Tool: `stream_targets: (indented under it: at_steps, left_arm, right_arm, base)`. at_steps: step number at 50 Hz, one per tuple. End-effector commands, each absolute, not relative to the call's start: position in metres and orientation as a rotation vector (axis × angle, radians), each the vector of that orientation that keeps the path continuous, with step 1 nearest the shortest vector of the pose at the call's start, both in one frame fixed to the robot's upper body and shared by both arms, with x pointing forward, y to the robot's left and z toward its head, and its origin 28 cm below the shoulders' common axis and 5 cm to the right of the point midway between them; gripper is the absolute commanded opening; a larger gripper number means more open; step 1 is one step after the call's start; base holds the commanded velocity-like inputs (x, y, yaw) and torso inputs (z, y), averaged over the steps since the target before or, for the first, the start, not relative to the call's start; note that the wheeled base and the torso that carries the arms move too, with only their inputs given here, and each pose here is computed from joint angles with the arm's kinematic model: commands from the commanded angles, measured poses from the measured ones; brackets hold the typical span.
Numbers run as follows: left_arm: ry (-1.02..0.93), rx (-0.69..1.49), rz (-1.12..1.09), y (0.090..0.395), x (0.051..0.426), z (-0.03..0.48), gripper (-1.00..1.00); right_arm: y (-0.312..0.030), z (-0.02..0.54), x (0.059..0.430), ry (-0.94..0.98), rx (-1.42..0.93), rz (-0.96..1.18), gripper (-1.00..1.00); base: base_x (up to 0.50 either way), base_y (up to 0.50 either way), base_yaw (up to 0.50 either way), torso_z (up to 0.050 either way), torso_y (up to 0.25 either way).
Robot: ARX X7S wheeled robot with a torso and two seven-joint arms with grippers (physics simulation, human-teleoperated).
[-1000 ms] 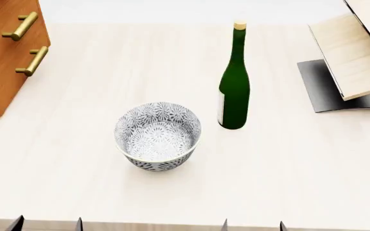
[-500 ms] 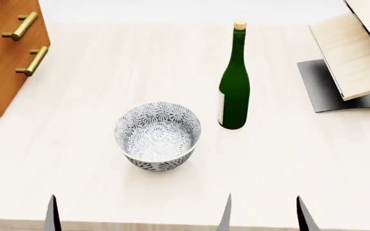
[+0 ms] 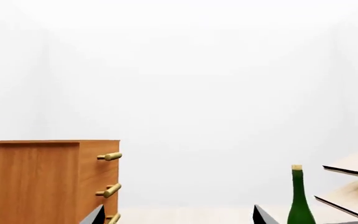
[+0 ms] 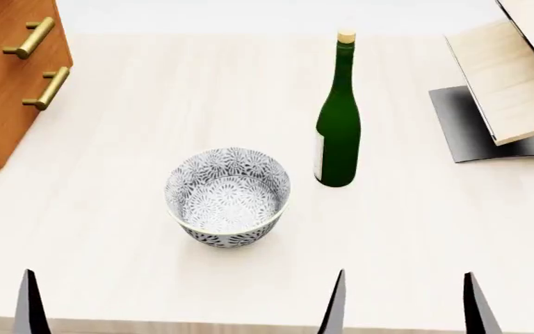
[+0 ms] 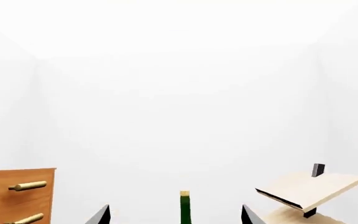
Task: Put the wine bottle on the wine rack.
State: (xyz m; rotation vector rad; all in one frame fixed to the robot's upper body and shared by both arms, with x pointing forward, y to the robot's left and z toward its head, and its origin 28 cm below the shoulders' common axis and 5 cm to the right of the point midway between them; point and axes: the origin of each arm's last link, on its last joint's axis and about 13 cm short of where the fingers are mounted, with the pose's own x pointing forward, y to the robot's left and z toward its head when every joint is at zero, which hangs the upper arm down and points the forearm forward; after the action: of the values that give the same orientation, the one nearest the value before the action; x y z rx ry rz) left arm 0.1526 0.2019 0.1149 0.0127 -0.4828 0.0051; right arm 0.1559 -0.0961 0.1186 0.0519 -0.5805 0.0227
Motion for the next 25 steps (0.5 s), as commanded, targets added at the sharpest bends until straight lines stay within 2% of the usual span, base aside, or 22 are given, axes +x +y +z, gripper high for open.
stream_targets:
  at_steps: [1,14,25]
  left_arm:
    - [-0.554,0.006,-0.004,0.2016,0.1463,0.1217,1.0]
    - [-0.58,0.006,0.0,0.2016,0.1442,0.1229,1.0]
    - [-0.578,0.01,-0.007,0.201,0.1441,0.1226,1.0]
  right_arm:
    - [-0.0968,0.1252,0.1501,-0.675,0.081,0.016,1.0]
    - [-0.0965,0.1253,0.1488,-0.687,0.088,0.022,1.0]
    - [-0.0965,0.1253,0.1497,-0.671,0.093,0.027,1.0]
  base:
    - [0.0,0.0,0.0,0.0,0.0]
    - [0.0,0.0,0.0,0.0,0.0]
    - [0.09,0.0,0.0,0.0,0.0]
